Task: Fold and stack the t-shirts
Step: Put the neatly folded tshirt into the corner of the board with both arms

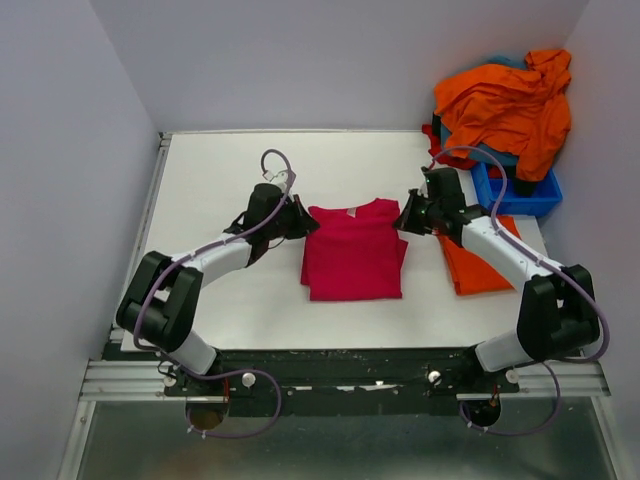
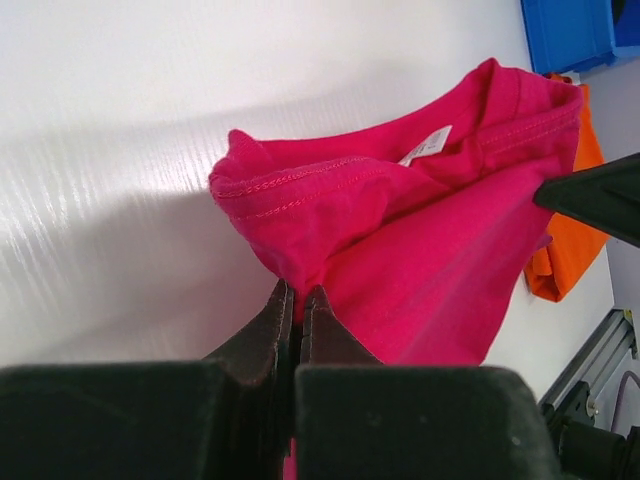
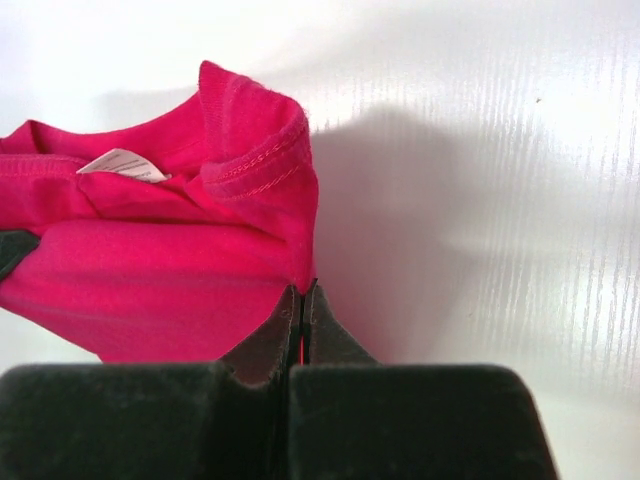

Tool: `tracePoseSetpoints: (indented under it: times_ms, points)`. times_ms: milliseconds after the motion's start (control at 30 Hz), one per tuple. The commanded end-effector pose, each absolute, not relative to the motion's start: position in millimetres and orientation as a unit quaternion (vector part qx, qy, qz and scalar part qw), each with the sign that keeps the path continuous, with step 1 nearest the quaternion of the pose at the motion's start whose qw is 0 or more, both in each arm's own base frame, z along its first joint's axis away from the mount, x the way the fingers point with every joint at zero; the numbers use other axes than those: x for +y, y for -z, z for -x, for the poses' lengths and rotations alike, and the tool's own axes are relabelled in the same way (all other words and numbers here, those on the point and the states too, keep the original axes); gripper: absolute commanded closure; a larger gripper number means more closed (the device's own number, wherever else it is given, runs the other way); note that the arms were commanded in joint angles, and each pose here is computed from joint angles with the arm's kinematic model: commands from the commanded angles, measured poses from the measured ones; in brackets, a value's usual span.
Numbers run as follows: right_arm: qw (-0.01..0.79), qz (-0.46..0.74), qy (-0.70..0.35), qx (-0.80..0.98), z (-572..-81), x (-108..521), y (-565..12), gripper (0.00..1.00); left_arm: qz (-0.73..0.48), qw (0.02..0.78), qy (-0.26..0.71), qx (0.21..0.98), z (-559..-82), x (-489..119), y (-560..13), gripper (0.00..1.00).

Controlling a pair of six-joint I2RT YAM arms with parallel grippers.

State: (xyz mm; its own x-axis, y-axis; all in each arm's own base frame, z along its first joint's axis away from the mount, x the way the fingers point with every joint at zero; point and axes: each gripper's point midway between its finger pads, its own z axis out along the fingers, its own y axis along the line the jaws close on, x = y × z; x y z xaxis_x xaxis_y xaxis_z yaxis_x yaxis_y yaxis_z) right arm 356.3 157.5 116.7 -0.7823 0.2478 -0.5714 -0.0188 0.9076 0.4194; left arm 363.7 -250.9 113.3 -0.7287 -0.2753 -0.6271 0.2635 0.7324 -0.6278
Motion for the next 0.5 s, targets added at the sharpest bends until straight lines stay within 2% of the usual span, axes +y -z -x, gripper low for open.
tracePoseSetpoints:
  times_ms: [0, 167, 467]
  points:
    - [0.325, -0.049, -0.206, 0.922, -345, 153, -122, 0.99, 0.016, 0.405, 0.352, 0.844, -358, -244, -129, 1.00]
    - [0.340, -0.066, -0.171, 0.923, -338, 136, -134, 0.99, 0.014, 0.419, 0.366, 0.831, -348, -257, -154, 1.00]
    - [0.408, -0.120, -0.077, 0.902, -316, 75, -199, 0.99, 0.006, 0.464, 0.389, 0.796, -313, -323, -220, 1.00]
